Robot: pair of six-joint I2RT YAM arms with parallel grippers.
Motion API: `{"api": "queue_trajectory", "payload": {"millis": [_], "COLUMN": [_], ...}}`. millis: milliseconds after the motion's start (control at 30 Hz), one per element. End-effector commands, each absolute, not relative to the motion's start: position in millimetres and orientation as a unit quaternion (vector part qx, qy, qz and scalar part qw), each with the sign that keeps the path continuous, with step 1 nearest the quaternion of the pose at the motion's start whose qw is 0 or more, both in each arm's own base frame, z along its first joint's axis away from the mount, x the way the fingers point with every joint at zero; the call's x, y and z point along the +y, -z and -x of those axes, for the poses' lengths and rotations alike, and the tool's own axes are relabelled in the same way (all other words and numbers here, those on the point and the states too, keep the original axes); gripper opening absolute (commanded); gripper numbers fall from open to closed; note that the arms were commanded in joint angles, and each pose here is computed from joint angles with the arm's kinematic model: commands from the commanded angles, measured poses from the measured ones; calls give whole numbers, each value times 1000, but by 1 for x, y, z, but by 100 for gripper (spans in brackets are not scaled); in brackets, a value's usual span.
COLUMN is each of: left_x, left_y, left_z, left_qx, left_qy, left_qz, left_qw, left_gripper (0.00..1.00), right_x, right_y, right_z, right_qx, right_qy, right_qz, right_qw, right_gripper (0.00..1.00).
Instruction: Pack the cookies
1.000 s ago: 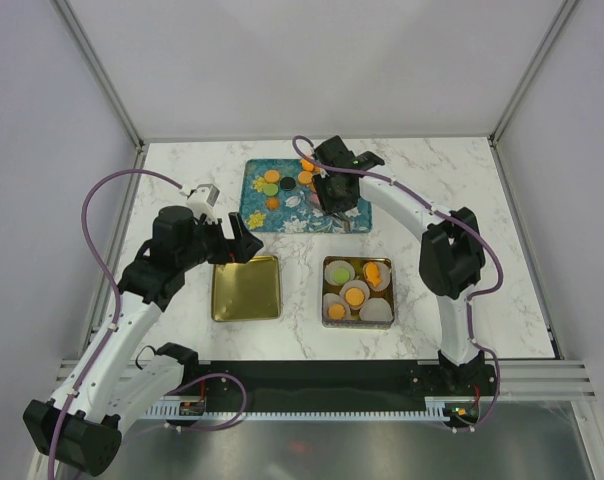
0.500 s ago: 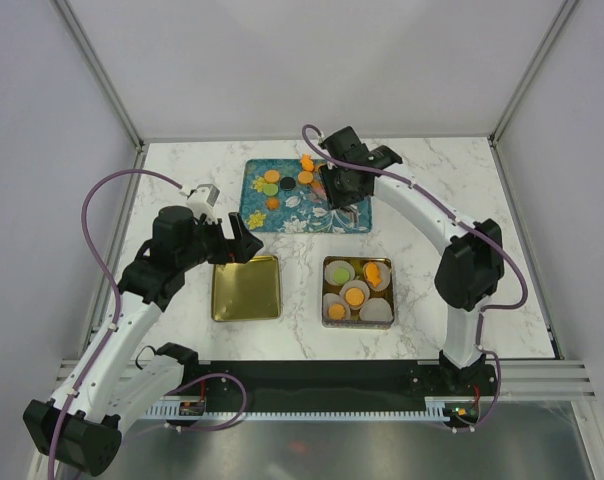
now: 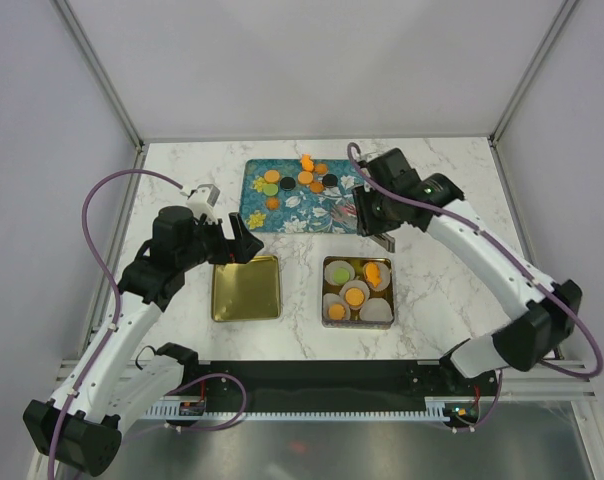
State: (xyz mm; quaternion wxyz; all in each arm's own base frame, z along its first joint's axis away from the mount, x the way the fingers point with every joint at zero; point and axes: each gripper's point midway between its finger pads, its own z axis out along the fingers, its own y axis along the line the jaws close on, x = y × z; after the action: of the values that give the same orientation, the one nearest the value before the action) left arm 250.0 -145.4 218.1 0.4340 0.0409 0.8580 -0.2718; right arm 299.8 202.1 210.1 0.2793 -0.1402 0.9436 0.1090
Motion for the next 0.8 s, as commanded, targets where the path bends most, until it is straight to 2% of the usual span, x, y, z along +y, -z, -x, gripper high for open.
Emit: {"api": "queue_trajectory", "payload": {"millis": [0,400,767], "left_x": [-151,-152,-151], "left_y": [-224,-226,-225], "left_z": [-248,-247,-248], "left_qx": [850,847,848], "left_qy": [284,290,287], "left_qz": [-62,-66,-63], "left_qw": [439,441,441], "left_gripper": [100,100,100], "right_x": [181,134,121], "right_y": [-229,-217,-205], "right_z": [-257,-149,-103], "right_qx": [944,958,962], "right_qy": [-132,-164,-186], "right_qz": [119,84,87], "right_qw": [278,221,179], "right_gripper": [44,45,45]}}
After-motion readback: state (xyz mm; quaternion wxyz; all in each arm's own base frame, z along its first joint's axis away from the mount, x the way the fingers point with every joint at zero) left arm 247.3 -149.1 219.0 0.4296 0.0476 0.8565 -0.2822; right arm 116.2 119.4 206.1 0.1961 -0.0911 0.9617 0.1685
